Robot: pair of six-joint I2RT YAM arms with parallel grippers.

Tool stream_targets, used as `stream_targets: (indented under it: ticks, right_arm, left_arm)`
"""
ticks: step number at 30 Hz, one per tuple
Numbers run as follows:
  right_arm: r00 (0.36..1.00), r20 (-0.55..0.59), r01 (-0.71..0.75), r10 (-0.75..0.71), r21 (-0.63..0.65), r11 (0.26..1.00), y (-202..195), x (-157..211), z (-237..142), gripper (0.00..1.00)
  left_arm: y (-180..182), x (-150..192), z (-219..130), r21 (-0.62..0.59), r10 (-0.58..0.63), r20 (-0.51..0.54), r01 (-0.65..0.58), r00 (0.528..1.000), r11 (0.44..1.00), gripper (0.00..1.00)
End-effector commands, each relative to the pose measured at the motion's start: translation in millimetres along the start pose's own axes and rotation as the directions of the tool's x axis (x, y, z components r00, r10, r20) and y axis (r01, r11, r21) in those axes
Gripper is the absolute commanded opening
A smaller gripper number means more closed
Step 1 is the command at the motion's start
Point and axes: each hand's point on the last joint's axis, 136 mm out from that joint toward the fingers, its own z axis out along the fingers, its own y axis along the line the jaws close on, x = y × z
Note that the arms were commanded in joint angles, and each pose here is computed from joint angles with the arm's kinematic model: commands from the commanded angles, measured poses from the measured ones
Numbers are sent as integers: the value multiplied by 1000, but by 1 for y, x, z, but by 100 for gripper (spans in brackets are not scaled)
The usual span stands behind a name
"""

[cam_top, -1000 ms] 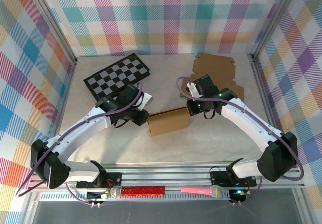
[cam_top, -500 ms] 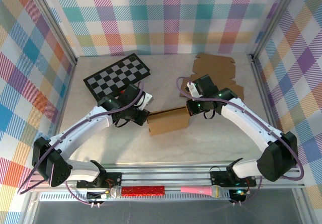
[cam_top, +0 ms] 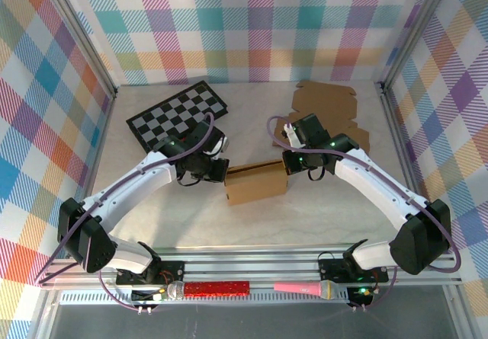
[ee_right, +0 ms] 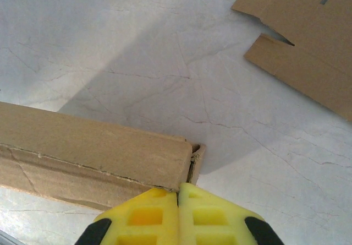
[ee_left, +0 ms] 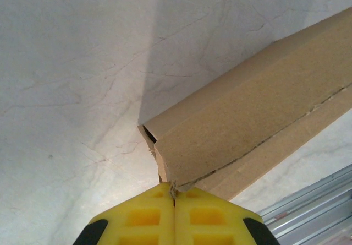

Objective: Fold the paper box

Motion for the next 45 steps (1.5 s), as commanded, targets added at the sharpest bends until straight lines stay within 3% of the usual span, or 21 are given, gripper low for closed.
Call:
stream_targets:
  ticks: [1, 9, 22, 36, 45]
  right_arm:
    - [998, -55, -2, 1, -23, 1000, 8, 16, 9, 0]
    - [999, -51, 0, -1, -22, 1000, 9, 15, 8, 0]
    - [999, -52, -2, 1, -18, 1000, 8, 13, 10, 0]
    - [999, -39, 12, -13, -8, 1000, 5, 16, 11, 0]
    - [999, -42, -8, 8, -5, 1000, 3, 26, 9, 0]
  left_arm:
    - [-11, 2, 0, 40, -135, -44, 136, 990, 990, 0]
    - [-14, 0, 2, 47, -251, -52, 253, 967, 966, 0]
    - [-17, 3, 4, 43, -276, -89, 280, 957, 959, 0]
    - [-14, 15, 15, 64, -187, -36, 189, 982, 980, 0]
    - [-16, 26, 17, -6, -58, 48, 58, 997, 998, 0]
